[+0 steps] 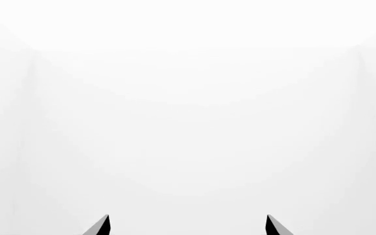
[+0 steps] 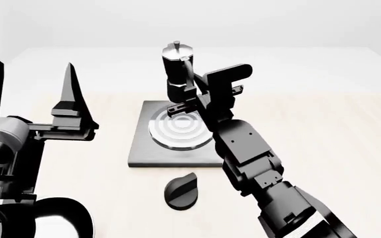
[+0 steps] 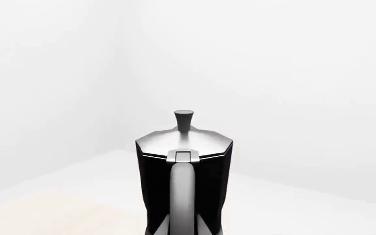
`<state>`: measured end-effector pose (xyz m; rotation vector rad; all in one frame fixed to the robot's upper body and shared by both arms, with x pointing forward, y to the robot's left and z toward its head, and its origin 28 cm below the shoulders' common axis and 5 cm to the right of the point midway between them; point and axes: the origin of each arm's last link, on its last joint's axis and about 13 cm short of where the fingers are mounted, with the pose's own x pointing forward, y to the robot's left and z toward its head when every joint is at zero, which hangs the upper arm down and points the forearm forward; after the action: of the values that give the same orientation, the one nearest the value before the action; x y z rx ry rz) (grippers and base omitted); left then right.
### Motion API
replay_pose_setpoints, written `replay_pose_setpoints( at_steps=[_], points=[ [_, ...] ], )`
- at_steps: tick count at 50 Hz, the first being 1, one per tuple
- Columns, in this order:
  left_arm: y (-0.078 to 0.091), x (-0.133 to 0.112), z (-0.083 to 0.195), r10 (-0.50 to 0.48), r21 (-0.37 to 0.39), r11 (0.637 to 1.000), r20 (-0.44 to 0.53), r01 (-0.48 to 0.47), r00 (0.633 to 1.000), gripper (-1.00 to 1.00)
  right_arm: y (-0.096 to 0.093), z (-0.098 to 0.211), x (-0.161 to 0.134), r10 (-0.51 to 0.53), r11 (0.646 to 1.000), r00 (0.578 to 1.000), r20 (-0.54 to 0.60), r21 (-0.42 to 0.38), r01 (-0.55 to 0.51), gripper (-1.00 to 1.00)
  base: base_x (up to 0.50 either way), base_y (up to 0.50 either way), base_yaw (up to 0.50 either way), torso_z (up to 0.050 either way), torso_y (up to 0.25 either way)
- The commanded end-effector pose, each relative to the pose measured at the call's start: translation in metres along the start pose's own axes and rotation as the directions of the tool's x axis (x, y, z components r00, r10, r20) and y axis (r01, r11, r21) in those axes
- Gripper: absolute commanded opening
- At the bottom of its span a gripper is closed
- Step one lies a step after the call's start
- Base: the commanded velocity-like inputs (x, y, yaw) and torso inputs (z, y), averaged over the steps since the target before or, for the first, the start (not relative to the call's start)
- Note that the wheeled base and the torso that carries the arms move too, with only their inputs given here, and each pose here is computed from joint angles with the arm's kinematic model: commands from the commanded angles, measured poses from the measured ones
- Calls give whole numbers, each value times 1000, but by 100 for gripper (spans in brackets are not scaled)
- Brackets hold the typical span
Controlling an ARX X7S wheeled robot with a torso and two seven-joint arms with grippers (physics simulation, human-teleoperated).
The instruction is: Turn on the stove and put the moka pot on it.
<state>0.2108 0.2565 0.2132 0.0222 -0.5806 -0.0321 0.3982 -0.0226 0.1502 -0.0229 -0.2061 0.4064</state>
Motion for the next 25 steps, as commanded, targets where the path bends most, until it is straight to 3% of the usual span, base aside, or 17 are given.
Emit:
replay_pose_setpoints(
  at_steps=[1,10,25],
  points=[
    [1,0,-2,2,-3,1000,-4,-2,1000,100,6,3,2,7,999,999,38,37,-8,-100,0,0,0,0,0],
    [0,-1,-2,3,-3,1000,-8,-3,1000,100,7,-12,-2,-9,999,1000,23,48,8,-100,0,0,0,0,1],
    [0,-1,-1,2,-6,1000,-10,-2,1000,100,7,-10,-3,-16,996,1000,11,84,15,-100,0,0,0,0,1]
  ],
)
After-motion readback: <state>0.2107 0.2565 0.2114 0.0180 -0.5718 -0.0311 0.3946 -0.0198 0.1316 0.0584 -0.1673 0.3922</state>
